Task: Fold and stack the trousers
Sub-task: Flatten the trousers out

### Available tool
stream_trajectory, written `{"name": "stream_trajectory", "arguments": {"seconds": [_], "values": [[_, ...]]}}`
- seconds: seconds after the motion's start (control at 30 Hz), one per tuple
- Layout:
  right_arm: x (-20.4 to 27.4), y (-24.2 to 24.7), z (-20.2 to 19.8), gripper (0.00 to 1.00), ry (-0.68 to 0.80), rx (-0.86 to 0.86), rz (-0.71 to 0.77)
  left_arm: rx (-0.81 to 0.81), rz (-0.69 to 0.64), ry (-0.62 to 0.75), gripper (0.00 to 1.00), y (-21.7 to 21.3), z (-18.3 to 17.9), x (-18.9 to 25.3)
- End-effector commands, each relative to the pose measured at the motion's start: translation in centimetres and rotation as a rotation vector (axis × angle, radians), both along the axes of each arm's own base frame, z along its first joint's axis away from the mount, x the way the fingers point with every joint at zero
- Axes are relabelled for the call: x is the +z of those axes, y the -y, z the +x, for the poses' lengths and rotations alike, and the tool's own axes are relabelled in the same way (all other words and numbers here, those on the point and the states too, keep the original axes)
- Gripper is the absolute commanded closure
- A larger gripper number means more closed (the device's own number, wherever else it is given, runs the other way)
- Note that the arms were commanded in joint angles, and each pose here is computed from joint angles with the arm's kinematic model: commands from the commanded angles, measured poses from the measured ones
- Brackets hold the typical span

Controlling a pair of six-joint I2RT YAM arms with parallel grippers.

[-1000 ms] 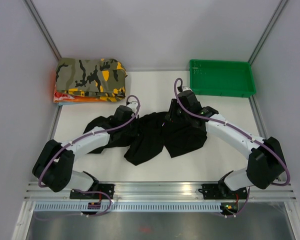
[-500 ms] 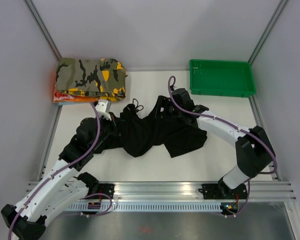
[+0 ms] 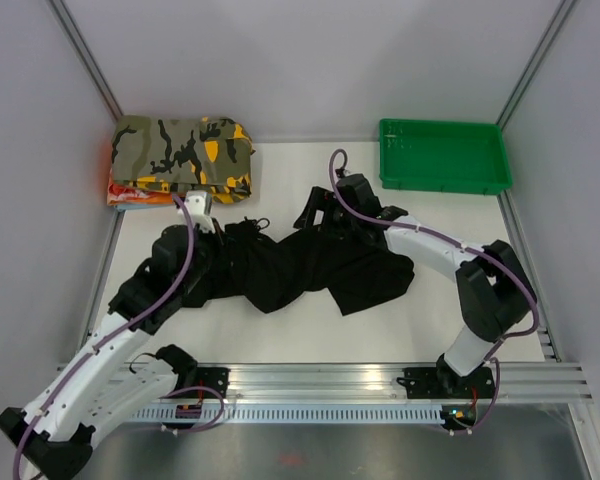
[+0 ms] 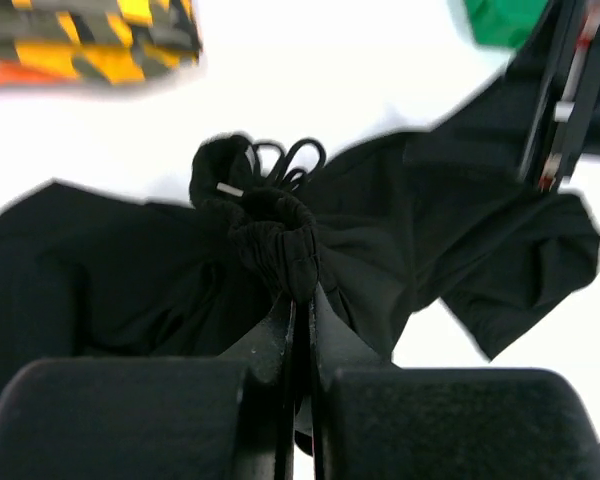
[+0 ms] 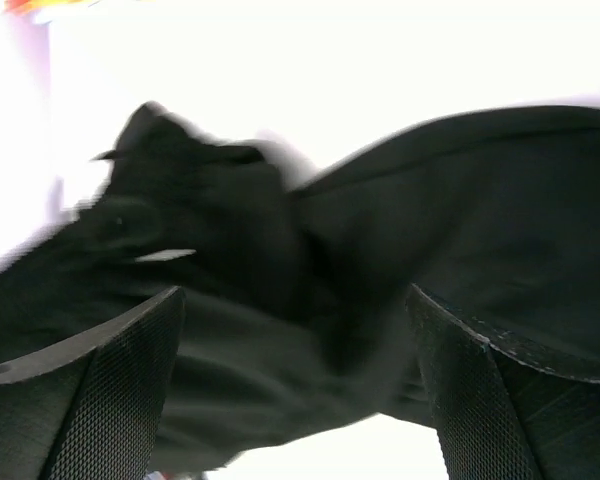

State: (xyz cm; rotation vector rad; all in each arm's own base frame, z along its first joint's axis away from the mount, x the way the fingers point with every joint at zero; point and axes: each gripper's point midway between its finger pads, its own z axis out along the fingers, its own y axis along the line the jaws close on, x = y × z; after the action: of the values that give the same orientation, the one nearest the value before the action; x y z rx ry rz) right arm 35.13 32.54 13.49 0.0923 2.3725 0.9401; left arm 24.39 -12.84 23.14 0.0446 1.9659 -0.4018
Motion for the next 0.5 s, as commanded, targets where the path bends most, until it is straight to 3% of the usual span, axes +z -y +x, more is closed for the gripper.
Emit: {"name": "stream_trajectory", "arguments": {"seconds": [0.0,0.03,0.07,0.13,0.2,0.23,0.27,0.3,0.33,0.37,0.4,0.47], "values": [[1.6,5.3,1.0,0.02,0.077,-0.122,-0.113,0.06,-0.067,0.154,0.98,0.0,2.2,8.6],[1.6,6.3,1.0,0.02,0.072,-0.14,-0.118,0.053,-0.026,0.129,0.98,1.1,4.0,8.8],[1.5,7.7,1.3,0.02,0.064,-0.171,-0.119,0.023,-0.041,0.213,0.98,1.9,4.8,14.1],[2.7,9.6,1.3,0.02,0.088,-0.205,-0.106,-0.061,-0.021,0.195,0.98,5.3,7.9,18.1],[4.8,10.7,1.2,0.02,0.141,-0.227,-0.092,-0.158,-0.023,0.137,0.98,8.4,9.3,19.0],[5.2,11.4,1.0,0.02,0.152,-0.239,-0.107,-0.206,-0.044,0.131,0.98,10.2,9.9,20.0],[5.5,12.8,1.2,0.02,0.168,-0.282,-0.133,-0.263,-0.109,0.194,0.98,11.9,9.7,24.3],[6.2,13.9,0.6,0.02,0.177,-0.306,-0.148,-0.322,-0.084,0.139,0.98,15.9,10.9,22.1],[6.5,15.0,0.6,0.02,0.186,-0.343,-0.172,-0.356,-0.077,0.142,0.98,17.9,10.7,22.5],[6.5,16.5,0.5,0.02,0.177,-0.378,-0.184,-0.378,-0.108,0.23,0.98,19.2,9.9,26.2],[7.2,17.7,-0.1,0.02,0.18,-0.398,-0.184,-0.453,-0.099,0.201,0.98,23.9,9.4,24.5],[7.0,20.4,-0.6,0.02,0.152,-0.461,-0.173,-0.537,-0.225,0.265,0.98,27.3,7.3,28.2]]}}
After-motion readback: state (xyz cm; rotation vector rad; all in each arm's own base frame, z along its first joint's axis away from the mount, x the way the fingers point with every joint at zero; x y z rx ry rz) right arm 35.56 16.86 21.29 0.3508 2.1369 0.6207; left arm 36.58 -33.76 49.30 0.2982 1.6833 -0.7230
